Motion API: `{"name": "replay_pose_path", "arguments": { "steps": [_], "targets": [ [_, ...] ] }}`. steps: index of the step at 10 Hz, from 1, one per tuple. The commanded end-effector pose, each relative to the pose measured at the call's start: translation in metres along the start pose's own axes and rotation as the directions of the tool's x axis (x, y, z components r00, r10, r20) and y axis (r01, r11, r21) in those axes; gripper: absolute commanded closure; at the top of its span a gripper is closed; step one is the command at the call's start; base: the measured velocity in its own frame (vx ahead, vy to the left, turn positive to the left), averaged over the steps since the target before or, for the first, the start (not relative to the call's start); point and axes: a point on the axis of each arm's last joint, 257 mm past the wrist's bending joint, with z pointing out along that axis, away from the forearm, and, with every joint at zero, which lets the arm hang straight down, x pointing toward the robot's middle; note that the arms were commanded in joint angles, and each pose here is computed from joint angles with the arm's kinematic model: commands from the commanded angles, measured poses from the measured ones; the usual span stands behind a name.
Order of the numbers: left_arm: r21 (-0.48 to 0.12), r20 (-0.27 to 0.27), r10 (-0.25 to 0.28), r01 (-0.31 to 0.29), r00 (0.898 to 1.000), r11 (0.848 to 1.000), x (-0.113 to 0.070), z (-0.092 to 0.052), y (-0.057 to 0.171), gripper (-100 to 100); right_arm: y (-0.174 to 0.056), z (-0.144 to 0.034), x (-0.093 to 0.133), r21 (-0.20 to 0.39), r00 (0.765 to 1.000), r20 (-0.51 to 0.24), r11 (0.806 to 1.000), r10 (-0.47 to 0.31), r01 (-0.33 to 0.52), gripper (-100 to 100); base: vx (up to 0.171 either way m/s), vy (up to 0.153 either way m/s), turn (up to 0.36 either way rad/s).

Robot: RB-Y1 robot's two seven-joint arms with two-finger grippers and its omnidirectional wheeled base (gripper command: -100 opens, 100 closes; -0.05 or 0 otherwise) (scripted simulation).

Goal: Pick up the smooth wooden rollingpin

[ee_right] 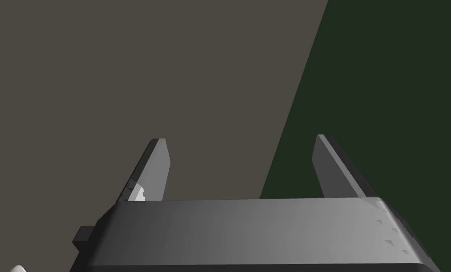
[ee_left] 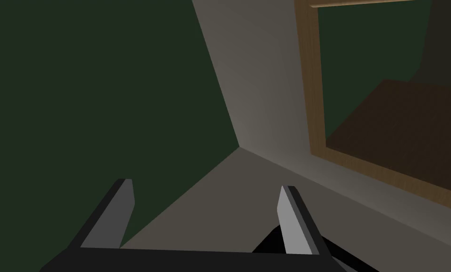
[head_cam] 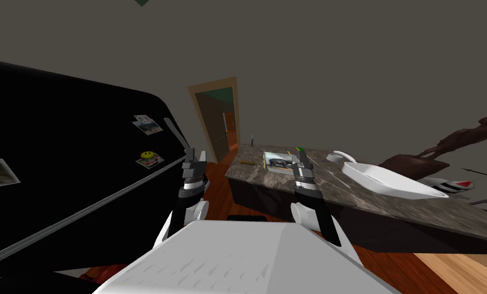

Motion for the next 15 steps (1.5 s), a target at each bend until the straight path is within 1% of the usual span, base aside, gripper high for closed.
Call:
{"name": "replay_pose_path", "arguments": {
  "steps": [1,3,5,6,8,9,10,11,12,13,14,15],
  "targets": [
    [0.0,0.0,0.0,0.0,1.0,1.0,0.0,0.0,0.0,0,0.001,0.001,0.003,-0.008,1.0,-0.028,1.0,-0.01,0.01,-100,-0.025,0.029,0.003],
    [0.0,0.0,0.0,0.0,1.0,1.0,0.0,0.0,0.0,0,0.002,0.002,0.01,-0.02,0.996,-0.081,0.999,-0.027,0.025,-100,-0.073,0.077,0.004],
    [0.0,0.0,0.0,0.0,1.0,1.0,0.0,0.0,0.0,0,0.001,0.003,0.017,-0.031,0.989,-0.14,0.999,-0.046,0.042,-100,-0.1,0.126,0.015],
    [0.0,0.0,0.0,0.0,1.0,1.0,0.0,0.0,0.0,0,0.001,0.003,0.018,-0.034,0.988,-0.148,0.998,-0.05,0.046,-100,-0.054,0.082,0.001],
    [0.0,0.0,0.0,0.0,1.0,1.0,0.0,0.0,0.0,0,-0.003,0.002,0.027,-0.041,0.974,-0.214,0.997,-0.074,0.067,-100,-0.056,0.1,0.035],
    [0.0,0.0,0.0,0.0,1.0,1.0,0.0,0.0,0.0,0,-0.002,0.002,0.029,-0.046,0.97,-0.229,0.996,-0.083,0.074,-100,-0.055,0.098,0.004],
    [0.0,0.0,0.0,0.0,1.0,1.0,0.0,0.0,0.0,0,-0.006,0.001,0.034,-0.048,0.959,-0.265,0.995,-0.097,0.087,-100,-0.08,0.107,0.037],
    [0.0,0.0,0.0,0.0,1.0,1.0,0.0,0.0,0.0,0,-0.006,0.001,0.035,-0.051,0.956,-0.274,0.995,-0.102,0.092,-100,-0.055,0.085,0.013],
    [0.0,0.0,0.0,0.0,1.0,1.0,0.0,0.0,0.0,0,-0.011,-0.001,0.04,-0.051,0.942,-0.312,0.993,-0.119,0.108,-100,-0.04,0.1,0.044],
    [0.0,0.0,0.0,0.0,1.0,1.0,0.0,0.0,0.0,0,-0.011,-0.001,0.041,-0.054,0.939,-0.321,0.992,-0.124,0.112,-100,-0.035,0.083,0.02],
    [0.0,0.0,0.0,0.0,1.0,1.0,0.0,0.0,0.0,0,-0.018,-0.005,0.046,-0.053,0.922,-0.36,0.99,-0.141,0.13,-100,-0.028,0.108,0.06],
    [0.0,0.0,0.0,0.0,1.0,1.0,0.0,0.0,0.0,0,-0.018,-0.005,0.047,-0.057,0.917,-0.371,0.989,-0.148,0.136,-100,-0.02,0.087,0.024]
  ]
}}
